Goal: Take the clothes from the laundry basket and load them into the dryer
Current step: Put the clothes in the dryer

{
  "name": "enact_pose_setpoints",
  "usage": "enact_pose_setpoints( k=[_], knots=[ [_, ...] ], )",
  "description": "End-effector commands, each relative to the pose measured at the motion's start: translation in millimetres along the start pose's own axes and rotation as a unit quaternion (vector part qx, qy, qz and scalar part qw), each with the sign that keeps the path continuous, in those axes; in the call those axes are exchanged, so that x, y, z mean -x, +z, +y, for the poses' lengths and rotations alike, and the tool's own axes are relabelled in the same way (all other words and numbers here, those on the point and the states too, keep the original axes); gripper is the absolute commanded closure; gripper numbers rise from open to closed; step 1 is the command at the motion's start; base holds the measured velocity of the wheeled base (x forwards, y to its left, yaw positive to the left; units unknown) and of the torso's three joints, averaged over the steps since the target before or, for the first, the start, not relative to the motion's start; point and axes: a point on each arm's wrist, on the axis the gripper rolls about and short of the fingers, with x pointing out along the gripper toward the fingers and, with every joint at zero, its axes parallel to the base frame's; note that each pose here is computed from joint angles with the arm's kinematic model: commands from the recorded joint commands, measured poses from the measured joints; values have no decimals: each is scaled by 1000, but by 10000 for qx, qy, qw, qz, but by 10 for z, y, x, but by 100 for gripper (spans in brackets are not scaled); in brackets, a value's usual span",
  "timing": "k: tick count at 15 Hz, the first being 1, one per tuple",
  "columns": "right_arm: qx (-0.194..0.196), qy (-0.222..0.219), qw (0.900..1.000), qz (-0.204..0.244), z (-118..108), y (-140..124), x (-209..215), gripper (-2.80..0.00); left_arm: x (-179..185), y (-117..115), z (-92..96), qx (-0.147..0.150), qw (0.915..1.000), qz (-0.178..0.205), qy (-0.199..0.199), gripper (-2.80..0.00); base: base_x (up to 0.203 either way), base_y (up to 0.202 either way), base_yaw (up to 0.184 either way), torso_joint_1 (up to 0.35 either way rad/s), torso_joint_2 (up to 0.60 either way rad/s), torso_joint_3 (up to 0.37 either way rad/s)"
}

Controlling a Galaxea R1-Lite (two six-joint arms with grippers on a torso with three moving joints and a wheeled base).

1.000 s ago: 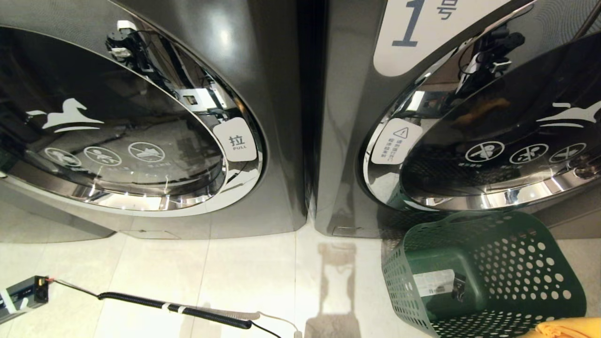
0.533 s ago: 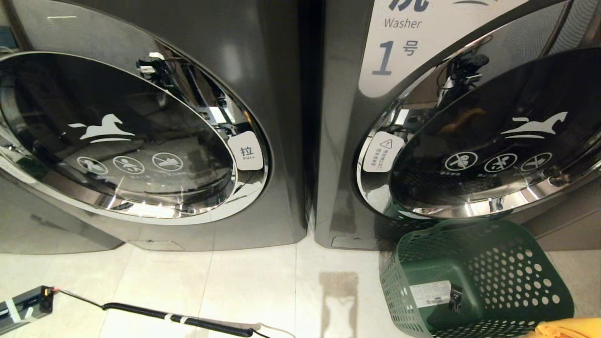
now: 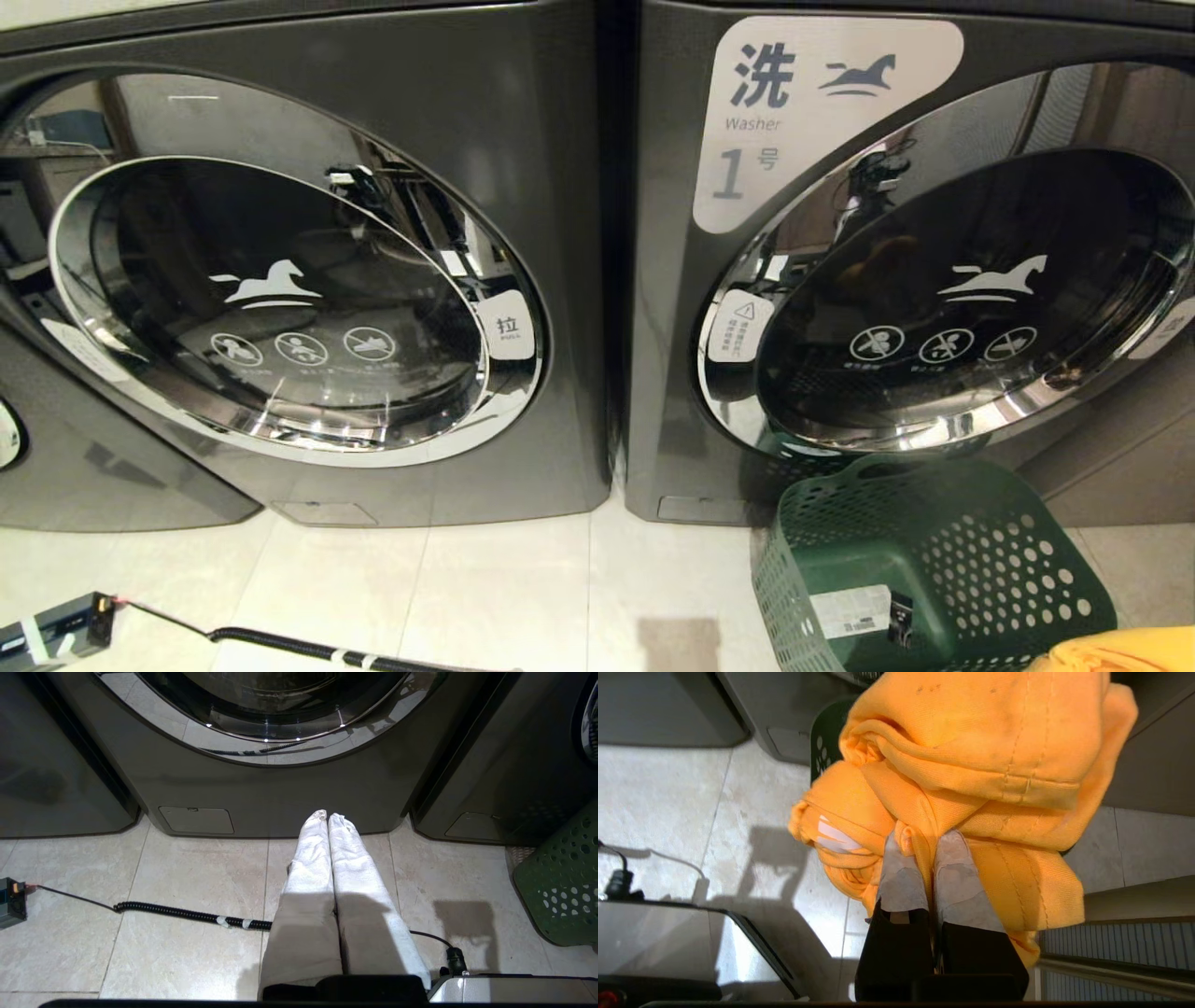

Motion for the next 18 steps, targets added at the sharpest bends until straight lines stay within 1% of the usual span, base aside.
enact_pose_setpoints(
  k=[1,2,3,5,6,13,18],
  knots=[
    [20,2,9987,-501,4,-29,73,0,-1,-4,0,-6,10000,2,0,0,0,0,0,-2,-2,197],
    [16,-12,9966,-826,6,-50,119,0,-1,-4,0,9,10000,2,0,0,0,0,0,1,-1,205],
    [-18,-15,9949,-1010,6,-64,145,0,-1,-4,0,16,10000,2,8,0,0,0,0,2,7,207],
    [-311,22,9943,-1021,4,-61,145,0,-1,-4,0,-6,10000,2,0,0,0,0,0,2,2,201],
    [-352,14,9941,-1025,4,-62,146,0,-1,-4,0,-6,10000,2,8,0,0,0,0,5,-2,200],
    [-313,18,9942,-1025,4,-60,145,0,-1,-5,0,9,10000,8,7,0,0,0,0,7,2,198],
    [-358,7,9941,-1026,3,-60,145,0,-1,-4,0,17,10000,3,0,0,0,0,0,0,0,37]
  ],
)
